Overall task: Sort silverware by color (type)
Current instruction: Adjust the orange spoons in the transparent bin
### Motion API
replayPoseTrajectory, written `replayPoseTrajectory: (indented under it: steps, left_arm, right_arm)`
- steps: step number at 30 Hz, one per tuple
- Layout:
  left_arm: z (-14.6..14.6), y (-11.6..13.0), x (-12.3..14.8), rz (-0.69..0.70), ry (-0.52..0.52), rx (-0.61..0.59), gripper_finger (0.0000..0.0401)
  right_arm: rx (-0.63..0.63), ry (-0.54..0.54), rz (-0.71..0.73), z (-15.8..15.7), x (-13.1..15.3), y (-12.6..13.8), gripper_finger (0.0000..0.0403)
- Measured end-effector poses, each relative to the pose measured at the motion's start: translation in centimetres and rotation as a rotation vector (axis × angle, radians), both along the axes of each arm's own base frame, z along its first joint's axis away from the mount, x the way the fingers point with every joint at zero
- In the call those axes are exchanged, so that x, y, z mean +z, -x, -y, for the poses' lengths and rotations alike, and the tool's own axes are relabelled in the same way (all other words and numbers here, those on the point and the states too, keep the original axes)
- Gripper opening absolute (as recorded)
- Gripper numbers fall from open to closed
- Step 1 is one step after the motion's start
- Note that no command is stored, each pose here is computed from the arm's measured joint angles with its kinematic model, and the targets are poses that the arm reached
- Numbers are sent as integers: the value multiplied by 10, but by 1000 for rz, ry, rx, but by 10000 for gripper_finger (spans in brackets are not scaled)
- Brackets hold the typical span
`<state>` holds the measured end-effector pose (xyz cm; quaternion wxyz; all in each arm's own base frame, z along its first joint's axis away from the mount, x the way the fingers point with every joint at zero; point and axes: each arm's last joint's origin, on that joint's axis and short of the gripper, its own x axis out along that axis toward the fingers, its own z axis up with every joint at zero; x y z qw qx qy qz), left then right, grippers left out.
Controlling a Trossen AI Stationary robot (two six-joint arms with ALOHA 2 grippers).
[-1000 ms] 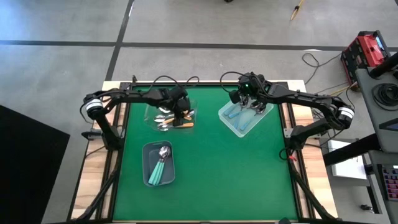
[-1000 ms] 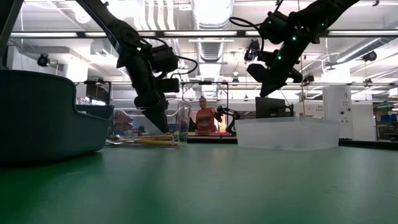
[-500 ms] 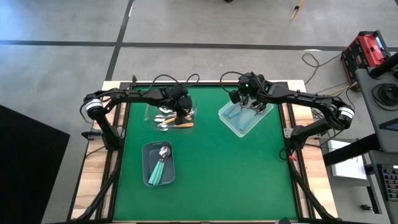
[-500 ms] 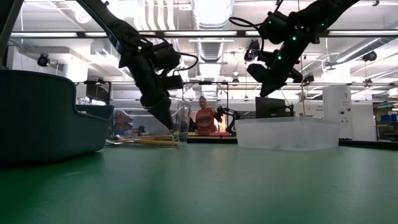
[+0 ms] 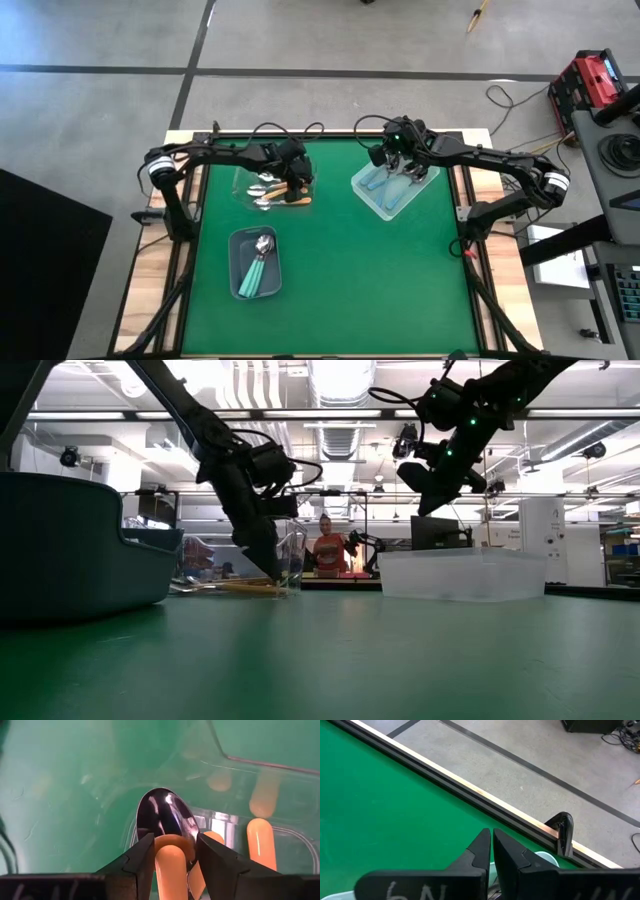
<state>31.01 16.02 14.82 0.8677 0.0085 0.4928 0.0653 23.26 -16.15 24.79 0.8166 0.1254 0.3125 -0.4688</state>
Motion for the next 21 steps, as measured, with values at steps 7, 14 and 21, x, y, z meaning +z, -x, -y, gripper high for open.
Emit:
replayPoseTrajectory:
  steps: [7, 14, 21]
  left_arm:
    - [-2, -2, -8, -26, -15, 11, 130]
    - [-2, -1, -6, -28, -23, 16, 130]
    - [0, 2, -2, -38, -22, 25, 130]
  right_arm:
    - [0, 0, 0, 0, 0, 0, 13]
    - [0, 0, 1, 0, 0, 0, 13]
    - [0, 0, 0, 0, 0, 0, 13]
